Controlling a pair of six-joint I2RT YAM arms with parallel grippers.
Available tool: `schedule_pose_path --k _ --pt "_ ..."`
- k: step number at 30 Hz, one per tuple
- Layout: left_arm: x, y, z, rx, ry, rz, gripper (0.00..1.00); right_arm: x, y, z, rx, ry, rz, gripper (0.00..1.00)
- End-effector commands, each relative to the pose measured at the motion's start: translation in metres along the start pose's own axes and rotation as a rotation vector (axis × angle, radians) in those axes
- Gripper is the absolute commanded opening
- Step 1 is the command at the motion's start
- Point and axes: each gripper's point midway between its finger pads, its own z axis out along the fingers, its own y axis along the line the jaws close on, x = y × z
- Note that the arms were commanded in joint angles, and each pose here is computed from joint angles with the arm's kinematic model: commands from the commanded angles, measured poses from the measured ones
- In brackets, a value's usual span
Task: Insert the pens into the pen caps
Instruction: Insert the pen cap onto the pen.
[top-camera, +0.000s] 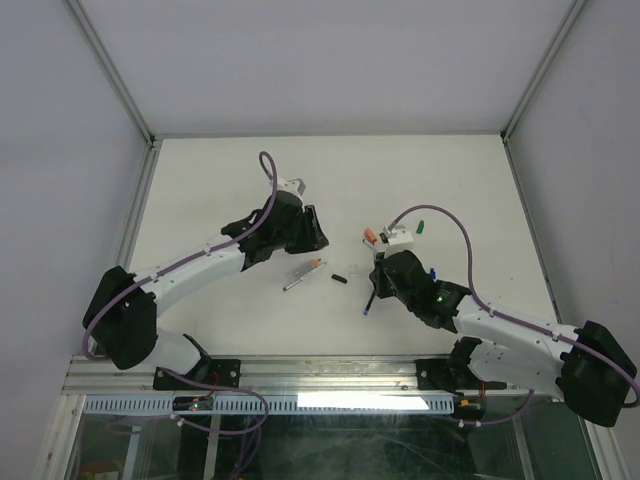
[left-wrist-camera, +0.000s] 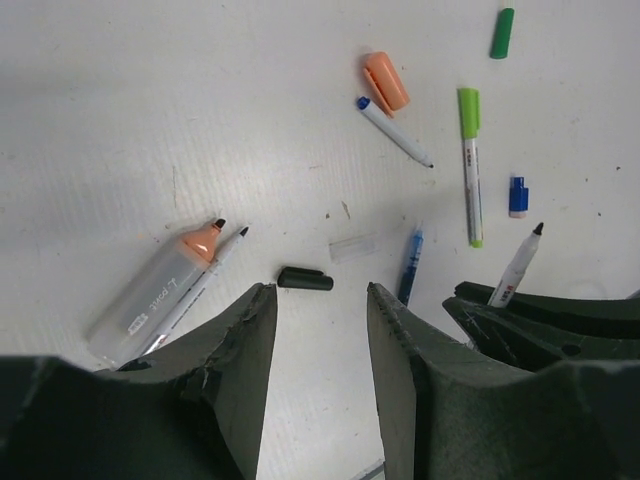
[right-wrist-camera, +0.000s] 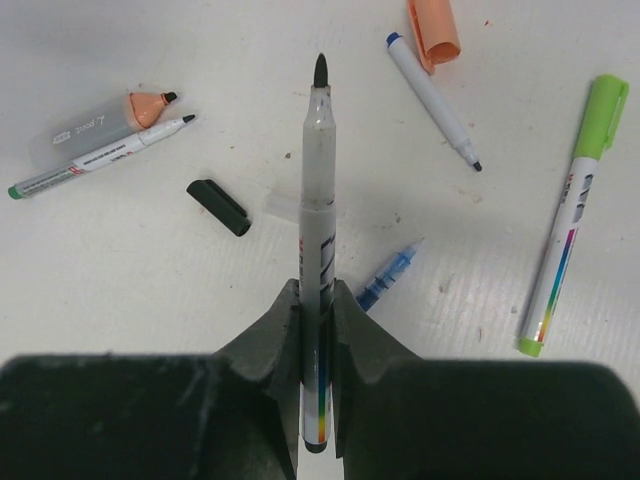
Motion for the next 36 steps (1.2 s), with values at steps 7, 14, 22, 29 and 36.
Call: schedule_pose_path --k 7,14,22,29,36 --pt "-0.032 -0.006 0.023 -0.046 -0.081 -0.009 0.42 -0.048 0.005 0.000 -0.064 -0.103 -0.090 0.00" --pt "-0.043 -0.017 0.034 -0.023 -0.081 0.068 0.42 -0.059 -0.007 -0.003 -0.044 -0.108 -0.065 0.00" --pt "-0.028 -0.022 0.032 0.025 -0.056 0.183 0.42 -0.050 -0.024 -0.017 0.011 -0.053 0.061 0.00" --pt "0.001 -0.014 0.022 0.073 0.016 0.324 0.42 -0.041 -0.008 -0.027 -0.133 -0.094 0.092 0.00" --pt "-0.005 -0.003 0.004 0.057 -0.034 0.448 0.46 -0.066 0.001 -0.038 -0.212 -0.263 0.179 0.00"
